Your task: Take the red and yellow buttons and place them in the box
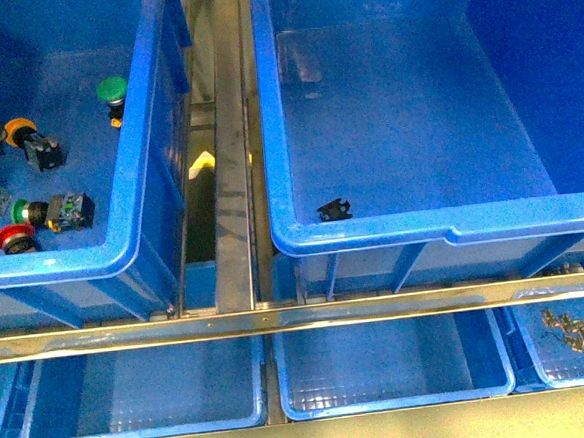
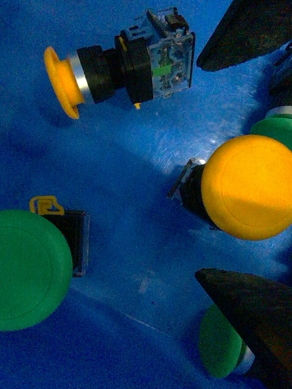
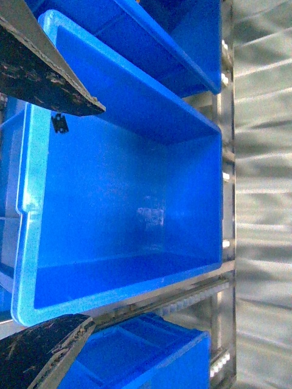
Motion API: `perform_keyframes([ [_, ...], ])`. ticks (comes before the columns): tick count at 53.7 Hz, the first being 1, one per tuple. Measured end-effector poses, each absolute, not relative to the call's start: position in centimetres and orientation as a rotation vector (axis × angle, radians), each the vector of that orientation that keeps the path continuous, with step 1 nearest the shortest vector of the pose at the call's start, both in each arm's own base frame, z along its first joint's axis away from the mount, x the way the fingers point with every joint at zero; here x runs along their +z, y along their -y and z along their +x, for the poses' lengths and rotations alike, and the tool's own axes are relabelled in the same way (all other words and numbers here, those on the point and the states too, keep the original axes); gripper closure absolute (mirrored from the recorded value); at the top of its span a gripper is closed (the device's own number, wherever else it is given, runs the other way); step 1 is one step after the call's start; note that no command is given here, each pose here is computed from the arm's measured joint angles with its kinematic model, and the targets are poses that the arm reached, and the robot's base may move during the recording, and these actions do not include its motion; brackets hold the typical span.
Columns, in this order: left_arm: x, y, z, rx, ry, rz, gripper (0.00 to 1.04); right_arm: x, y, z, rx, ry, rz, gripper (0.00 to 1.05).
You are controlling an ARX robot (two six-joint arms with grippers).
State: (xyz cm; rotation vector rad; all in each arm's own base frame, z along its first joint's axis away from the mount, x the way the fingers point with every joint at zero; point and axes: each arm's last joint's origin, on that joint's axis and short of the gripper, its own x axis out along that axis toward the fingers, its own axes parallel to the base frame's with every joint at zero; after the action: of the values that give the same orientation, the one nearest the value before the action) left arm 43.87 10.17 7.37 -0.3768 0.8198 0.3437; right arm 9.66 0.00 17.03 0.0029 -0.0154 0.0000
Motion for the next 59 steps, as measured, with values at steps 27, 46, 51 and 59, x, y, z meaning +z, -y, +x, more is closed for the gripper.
perform_keyframes([
  [27,6.7,-10.25,43.88,0.319,-0.854,-0.394,0.29,17.04,0.0,9.66,0.0,0.016,0.003,0.07],
  [46,6.83,-10.66,43.91,0.315,-0.849,-0.398,0.71,17.04,0.0,9.66,0.0,0.016,0.003,0.07],
  [51,6.88,-10.7,43.87,0.307,-0.847,-0.4,0.71,17.03,0.0,9.66,0.0,0.015,0.003,0.07],
  [59,7.65,-10.48,43.23,0.26,-0.842,-0.444,0.71,17.04,0.0,9.66,0.0,0.016,0.003,0.07],
])
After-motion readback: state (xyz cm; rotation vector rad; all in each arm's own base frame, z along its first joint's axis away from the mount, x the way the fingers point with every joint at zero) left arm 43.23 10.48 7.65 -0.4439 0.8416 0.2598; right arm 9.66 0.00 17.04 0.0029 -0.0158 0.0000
